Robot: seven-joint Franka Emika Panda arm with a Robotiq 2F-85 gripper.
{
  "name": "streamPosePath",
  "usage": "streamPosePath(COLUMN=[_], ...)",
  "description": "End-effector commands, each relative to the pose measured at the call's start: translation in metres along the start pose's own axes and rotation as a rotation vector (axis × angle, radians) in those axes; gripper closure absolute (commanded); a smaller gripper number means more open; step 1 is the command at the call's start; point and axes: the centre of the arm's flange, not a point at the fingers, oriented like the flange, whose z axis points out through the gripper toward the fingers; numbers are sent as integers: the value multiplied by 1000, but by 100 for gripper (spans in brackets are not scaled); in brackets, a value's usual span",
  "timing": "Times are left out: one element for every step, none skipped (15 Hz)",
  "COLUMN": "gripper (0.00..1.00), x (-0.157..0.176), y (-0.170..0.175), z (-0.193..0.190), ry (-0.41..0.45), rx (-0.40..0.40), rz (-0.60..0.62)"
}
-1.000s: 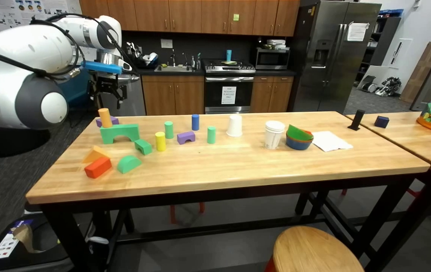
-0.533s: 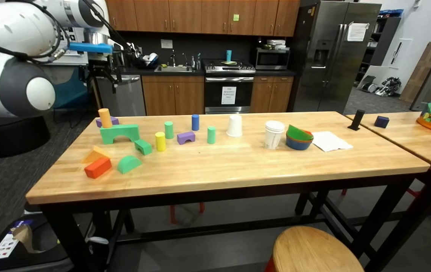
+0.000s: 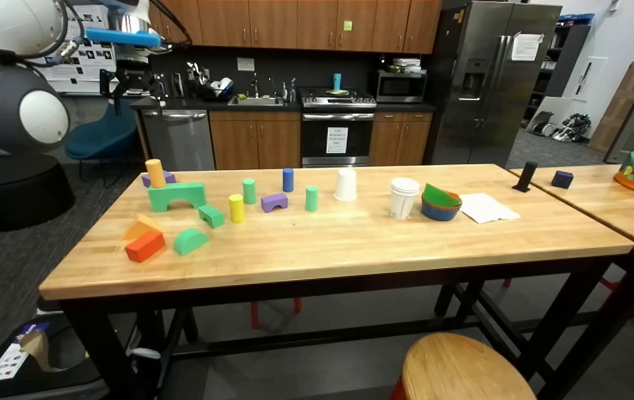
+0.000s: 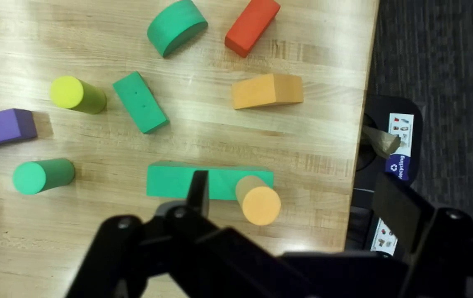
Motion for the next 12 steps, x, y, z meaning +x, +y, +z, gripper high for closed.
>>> streamPosePath(gripper=[0, 0, 0, 0, 0, 0, 0, 0, 0, 0, 0, 0], x=[-62, -69, -75, -80, -82, -35, -38, -39, -40, -40, -39, -39], y=[-4, -2, 1, 4, 7, 16, 19, 22, 23, 24, 23, 22], z=[13, 13, 14, 16, 16, -23, -23, -23, -23, -22, -22, -22], ry=[-10, -8, -11, -9, -14, -4, -5, -6, -8, -9, -10, -10], rx=[-6, 2, 4, 11, 15, 15, 17, 19, 21, 21, 21, 21], rz=[-57, -60, -54, -51, -53, -40, -38, -38, -38, -39, -41, -42])
